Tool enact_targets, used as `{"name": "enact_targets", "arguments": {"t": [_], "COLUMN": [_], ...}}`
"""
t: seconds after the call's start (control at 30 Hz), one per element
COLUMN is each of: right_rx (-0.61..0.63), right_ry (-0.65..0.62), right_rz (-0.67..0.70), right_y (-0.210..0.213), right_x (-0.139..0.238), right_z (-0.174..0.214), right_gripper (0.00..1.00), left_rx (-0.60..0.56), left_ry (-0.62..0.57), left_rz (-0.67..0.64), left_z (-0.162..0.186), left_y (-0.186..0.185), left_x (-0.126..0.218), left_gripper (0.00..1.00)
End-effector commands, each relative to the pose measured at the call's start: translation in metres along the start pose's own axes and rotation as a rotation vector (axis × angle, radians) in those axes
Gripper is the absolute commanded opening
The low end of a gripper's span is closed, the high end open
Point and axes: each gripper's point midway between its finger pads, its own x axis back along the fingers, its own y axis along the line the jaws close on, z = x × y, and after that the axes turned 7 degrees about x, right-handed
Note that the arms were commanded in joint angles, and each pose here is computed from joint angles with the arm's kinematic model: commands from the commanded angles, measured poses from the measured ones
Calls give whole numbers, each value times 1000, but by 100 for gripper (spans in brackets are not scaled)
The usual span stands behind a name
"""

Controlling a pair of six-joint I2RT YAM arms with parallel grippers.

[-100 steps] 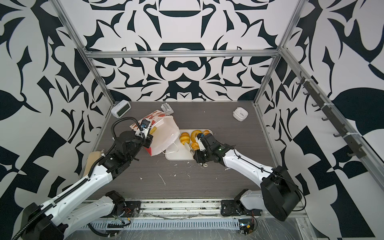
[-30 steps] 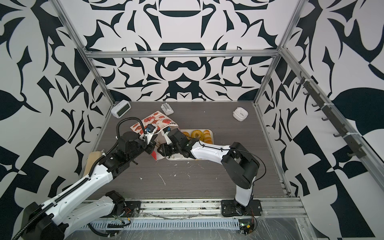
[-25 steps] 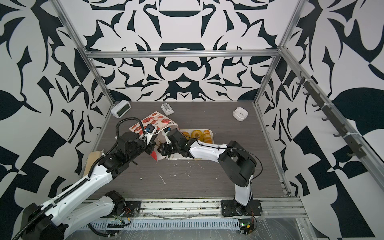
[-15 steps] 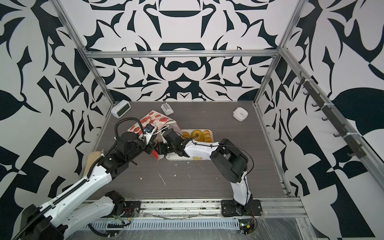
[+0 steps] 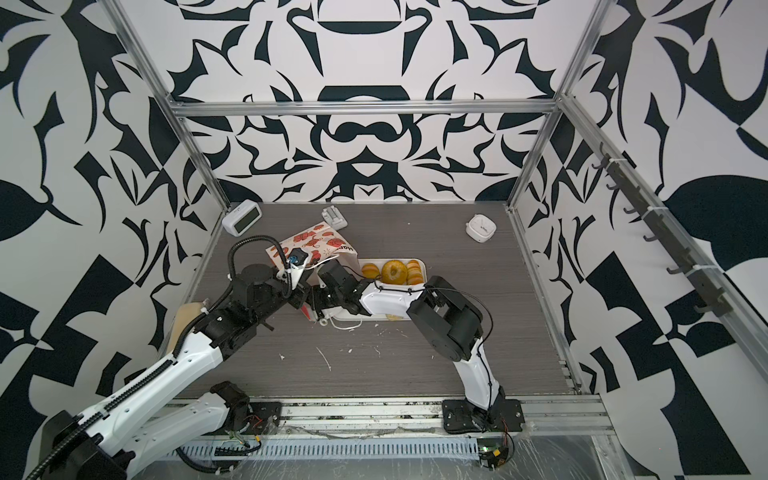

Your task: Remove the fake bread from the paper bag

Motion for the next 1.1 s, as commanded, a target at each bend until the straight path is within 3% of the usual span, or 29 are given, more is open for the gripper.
{"name": "enact_targets", "arguments": {"t": [0.0, 0.3, 0.7, 0.83, 0.97, 1.07], "right_rx": [35, 41, 85, 116, 110, 78], "right_ry": [-120, -103, -56, -5, 19, 15], "right_rz": [-30, -10, 39, 58, 33, -2], "right_y": [22, 18, 10, 5, 4, 3], "right_x": [21, 51, 93, 85, 75, 68], "right_z": [-33, -16, 3, 4, -3, -12], "right_gripper": [8, 1, 1, 5, 23, 30], "left_rx": [12, 4, -3, -1, -5, -21], "left_ry": [-34, -14, 1, 0, -2, 14], "left_rz": [9, -6, -8, 1, 8, 10], "left_z": [-5, -1, 0, -1, -3, 0], "left_y": [-3, 0, 0, -2, -3, -5], "left_x": [5, 0, -5, -6, -7, -9], "left_gripper": [0, 0, 0, 0, 0, 0]}}
